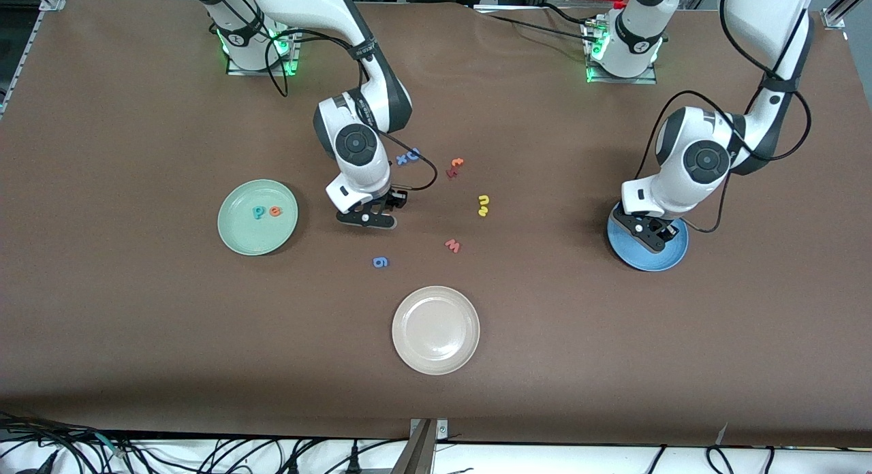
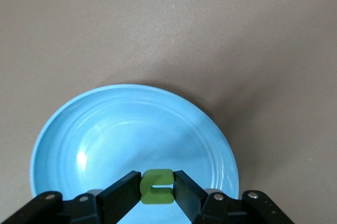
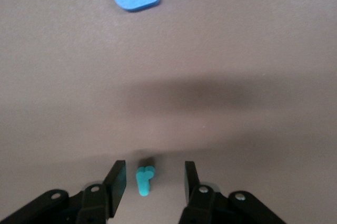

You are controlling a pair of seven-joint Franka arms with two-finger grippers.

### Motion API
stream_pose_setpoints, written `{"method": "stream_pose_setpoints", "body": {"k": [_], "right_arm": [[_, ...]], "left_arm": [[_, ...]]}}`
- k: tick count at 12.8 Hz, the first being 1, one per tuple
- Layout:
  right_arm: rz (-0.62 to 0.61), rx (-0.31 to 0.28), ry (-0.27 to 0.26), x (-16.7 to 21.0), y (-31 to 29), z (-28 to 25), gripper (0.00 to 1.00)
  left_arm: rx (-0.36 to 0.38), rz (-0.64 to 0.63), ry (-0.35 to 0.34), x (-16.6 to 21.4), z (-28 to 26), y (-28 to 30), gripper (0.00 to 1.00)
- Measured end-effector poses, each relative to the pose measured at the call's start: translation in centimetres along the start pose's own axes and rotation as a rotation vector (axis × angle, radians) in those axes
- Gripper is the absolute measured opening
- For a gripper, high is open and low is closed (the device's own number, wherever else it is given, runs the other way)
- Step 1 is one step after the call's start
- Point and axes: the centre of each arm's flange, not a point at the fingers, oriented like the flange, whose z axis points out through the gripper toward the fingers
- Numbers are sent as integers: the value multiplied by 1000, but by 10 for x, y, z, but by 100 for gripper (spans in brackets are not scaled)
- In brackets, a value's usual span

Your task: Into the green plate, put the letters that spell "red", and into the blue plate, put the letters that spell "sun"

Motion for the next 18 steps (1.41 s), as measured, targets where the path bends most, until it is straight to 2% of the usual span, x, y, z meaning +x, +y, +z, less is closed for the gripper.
{"method": "stream_pose_setpoints", "body": {"k": [4,8,10,11,12,13,14,15,16,18], "right_arm": [[-25,-4,1,-11,-11,11,53],[-32,-13,8,-14,-13,28,51],[-32,-14,8,-14,-13,29,44],[-32,-13,8,-14,-13,28,37],[-32,-13,8,-14,-13,28,37],[-32,-13,8,-14,-13,28,30],[-32,-13,8,-14,-13,28,30],[-32,-12,8,-14,-13,28,19],[-32,-12,8,-14,-13,28,16],[-32,-13,8,-14,-13,28,16]], "left_arm": [[3,-21,9,-1,22,-13,38],[16,-27,26,4,16,-21,79],[29,-25,44,9,5,-23,99],[38,-16,59,14,-4,-21,99],[48,2,75,22,-15,-13,98],[53,17,89,33,-24,-1,98],[47,15,106,44,-32,16,98],[23,2,127,56,-38,32,99],[-5,-14,147,66,-41,48,99],[-53,-52,184,83,-49,70,100]]}}
